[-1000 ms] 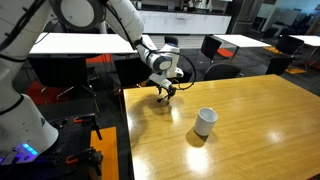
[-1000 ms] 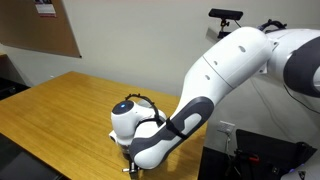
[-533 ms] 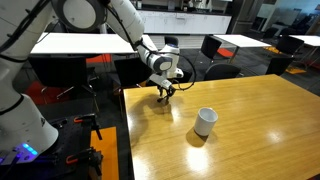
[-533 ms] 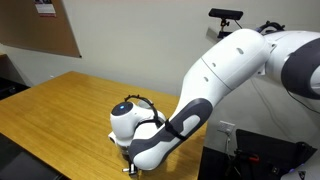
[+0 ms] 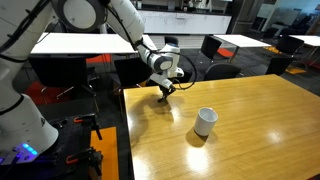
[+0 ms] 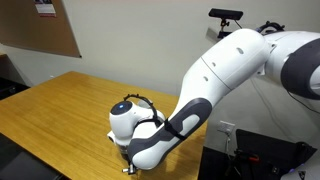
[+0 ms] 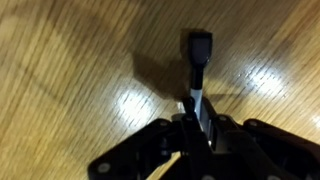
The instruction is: Move the mug forward then put the marker inside the mug
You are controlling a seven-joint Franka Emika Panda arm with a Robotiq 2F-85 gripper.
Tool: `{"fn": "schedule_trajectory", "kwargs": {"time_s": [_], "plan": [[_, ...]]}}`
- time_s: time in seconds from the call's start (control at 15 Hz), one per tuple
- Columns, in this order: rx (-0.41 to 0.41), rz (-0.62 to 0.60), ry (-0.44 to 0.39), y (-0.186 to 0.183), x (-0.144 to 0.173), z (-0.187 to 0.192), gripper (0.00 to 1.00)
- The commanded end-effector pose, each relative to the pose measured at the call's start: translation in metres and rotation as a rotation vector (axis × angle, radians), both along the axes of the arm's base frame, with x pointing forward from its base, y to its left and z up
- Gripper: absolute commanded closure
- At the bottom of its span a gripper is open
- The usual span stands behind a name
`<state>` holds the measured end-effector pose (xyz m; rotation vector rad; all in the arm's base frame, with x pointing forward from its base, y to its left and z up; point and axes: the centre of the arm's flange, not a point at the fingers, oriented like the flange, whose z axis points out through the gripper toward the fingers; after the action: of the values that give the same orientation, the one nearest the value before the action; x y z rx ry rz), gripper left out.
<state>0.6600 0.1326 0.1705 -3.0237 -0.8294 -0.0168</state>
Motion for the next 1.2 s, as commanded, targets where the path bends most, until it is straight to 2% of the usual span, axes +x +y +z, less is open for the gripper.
{"fn": "schedule_trajectory", "kwargs": {"time_s": [0.0,0.33,1.13], "plan": [[-0.009,-0.01,-0.024,-0.003,0.002,0.014,0.97],[0.005,-0.044,-0.039,-0.014,0.002,0.047,0.97],[0.037,-0.118,-0.139,-0.036,-0.003,0.146,0.97]]}}
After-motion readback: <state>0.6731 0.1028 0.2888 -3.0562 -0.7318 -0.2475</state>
